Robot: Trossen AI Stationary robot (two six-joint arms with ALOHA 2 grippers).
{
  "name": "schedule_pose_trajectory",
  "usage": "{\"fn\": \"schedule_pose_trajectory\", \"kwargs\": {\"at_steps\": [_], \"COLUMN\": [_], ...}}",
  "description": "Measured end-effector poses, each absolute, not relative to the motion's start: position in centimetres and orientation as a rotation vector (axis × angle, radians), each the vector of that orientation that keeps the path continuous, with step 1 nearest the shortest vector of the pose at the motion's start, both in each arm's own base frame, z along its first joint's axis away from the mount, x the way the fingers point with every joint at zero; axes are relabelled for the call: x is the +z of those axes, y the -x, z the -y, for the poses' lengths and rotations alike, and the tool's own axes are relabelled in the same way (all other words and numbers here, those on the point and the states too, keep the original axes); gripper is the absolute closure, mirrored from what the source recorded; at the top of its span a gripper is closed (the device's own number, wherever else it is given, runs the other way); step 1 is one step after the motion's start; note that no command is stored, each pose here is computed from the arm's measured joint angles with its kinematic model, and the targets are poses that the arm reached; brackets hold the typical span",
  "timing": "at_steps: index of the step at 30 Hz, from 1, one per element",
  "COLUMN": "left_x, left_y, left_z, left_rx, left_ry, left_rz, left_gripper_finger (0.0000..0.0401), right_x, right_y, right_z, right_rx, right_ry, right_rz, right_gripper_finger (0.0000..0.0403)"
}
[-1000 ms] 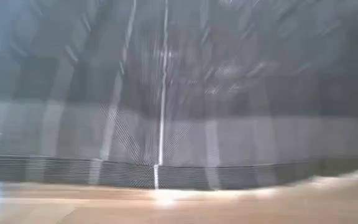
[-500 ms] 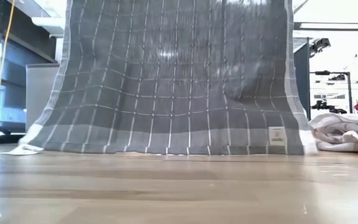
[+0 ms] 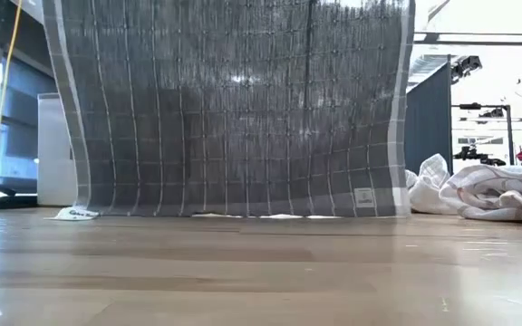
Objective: Fold towel
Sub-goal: Fold the gray towel
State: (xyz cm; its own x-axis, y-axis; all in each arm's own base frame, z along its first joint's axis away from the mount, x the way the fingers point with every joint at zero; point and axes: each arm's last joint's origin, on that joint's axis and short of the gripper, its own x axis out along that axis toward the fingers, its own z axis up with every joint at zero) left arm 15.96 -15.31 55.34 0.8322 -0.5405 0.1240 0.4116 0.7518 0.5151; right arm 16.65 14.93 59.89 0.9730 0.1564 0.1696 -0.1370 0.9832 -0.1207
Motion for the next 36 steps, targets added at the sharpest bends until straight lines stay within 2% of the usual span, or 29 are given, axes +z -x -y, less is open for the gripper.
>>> {"fn": "schedule_pose_trajectory", "kwargs": {"at_steps": [4, 10, 15, 23, 27, 31, 36], "left_x": [55.2, 57.2, 58.6, 60.5, 61.5, 61.2, 58.6], "left_y": [-16.9, -14.8, -13.3, -12.3, -12.1, -13.0, -15.5], "left_z": [17.5, 20.4, 22.2, 21.2, 19.1, 16.4, 13.9], "left_rx": [-0.551, -0.582, -0.501, -0.271, -0.132, 0.008, 0.020], "left_ry": [-0.498, -0.561, -0.649, -0.719, -0.691, -0.648, -0.632], "left_rz": [0.295, 0.392, 0.451, 0.408, 0.345, 0.194, -0.010], "left_gripper_finger": [0.0401, 0.0401, 0.0401, 0.0401, 0.0401, 0.0401, 0.0401], "right_x": [59.5, 60.0, 60.9, 62.2, 62.5, 61.2, 58.1], "right_y": [-17.4, -16.4, -14.9, -13.3, -13.0, -13.7, -14.1], "right_z": [-17.5, -20.3, -21.2, -19.9, -18.6, -17.5, -15.9], "right_rx": [0.237, 0.311, 0.279, 0.045, -0.129, -0.327, -0.378], "right_ry": [0.074, 0.066, 0.106, 0.171, 0.196, 0.221, 0.197], "right_rz": [0.203, 0.312, 0.392, 0.341, 0.230, 0.061, -0.050], "right_gripper_finger": [0.0403, 0.0403, 0.0403, 0.0403, 0.0403, 0.0403, 0.0403]}}
